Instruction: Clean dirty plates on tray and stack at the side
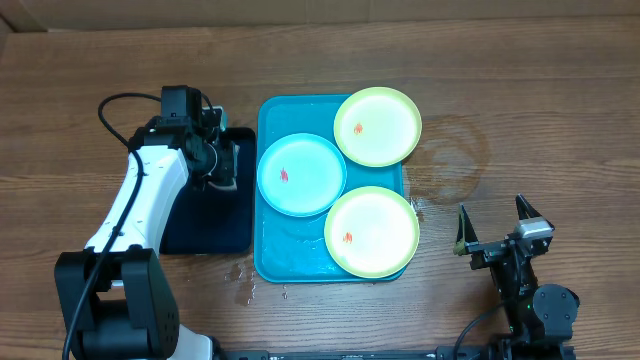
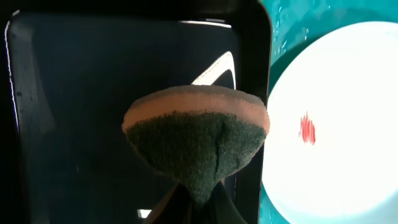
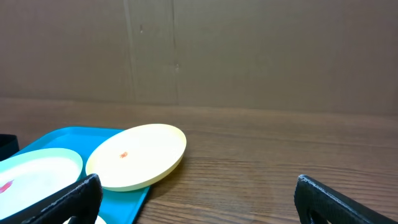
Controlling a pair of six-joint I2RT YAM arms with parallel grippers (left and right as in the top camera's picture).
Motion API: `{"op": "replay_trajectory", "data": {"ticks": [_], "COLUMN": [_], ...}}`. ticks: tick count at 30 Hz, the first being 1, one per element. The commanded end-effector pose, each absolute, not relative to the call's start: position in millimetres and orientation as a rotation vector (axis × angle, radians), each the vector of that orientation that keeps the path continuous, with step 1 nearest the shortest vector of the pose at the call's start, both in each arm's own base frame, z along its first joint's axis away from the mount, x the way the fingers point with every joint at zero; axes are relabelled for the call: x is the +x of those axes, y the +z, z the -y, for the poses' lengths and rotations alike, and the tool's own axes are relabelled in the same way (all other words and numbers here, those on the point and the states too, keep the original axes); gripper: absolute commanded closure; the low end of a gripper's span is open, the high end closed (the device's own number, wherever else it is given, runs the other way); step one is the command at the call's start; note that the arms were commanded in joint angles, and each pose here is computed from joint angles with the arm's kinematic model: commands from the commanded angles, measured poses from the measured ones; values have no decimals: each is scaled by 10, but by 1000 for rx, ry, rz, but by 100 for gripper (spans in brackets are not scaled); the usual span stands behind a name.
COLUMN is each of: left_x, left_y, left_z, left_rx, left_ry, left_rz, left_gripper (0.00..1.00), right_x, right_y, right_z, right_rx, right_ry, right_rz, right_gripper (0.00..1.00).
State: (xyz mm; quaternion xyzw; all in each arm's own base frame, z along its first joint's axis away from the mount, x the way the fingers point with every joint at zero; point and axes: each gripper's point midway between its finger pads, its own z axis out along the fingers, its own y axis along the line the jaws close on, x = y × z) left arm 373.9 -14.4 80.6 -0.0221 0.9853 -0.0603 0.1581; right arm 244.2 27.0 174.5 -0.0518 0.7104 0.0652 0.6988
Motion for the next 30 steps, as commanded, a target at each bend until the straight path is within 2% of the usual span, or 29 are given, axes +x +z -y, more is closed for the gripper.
{"op": "replay_trajectory", "data": {"ticks": [1, 8, 17, 24, 30], "left_x": [3740, 3738, 3794, 3824, 3816], "left_y": [820, 819, 839, 850, 847], "left_z": [159, 158, 157, 152, 155], "left_rx": [-60, -62, -59, -59, -60], "left_ry": [-193, -192, -191, -187, -189], "left_rz": [-2810, -2810, -2787, -2773, -2777], "left_gripper": [96, 96, 96, 96, 96], "right_x": [2448, 2438, 2390, 2320, 2471], "right_y": [1723, 1736, 2063, 2836, 3511], "right_z": [-247, -306, -397, -350, -552], "right_rx": [-106, -104, -81, -62, -133], "right_ry": [135, 192, 307, 288, 399], "right_rz": [-1582, -1579, -1475, -1399, -1573], "right_gripper": [0, 0, 0, 0, 0]}}
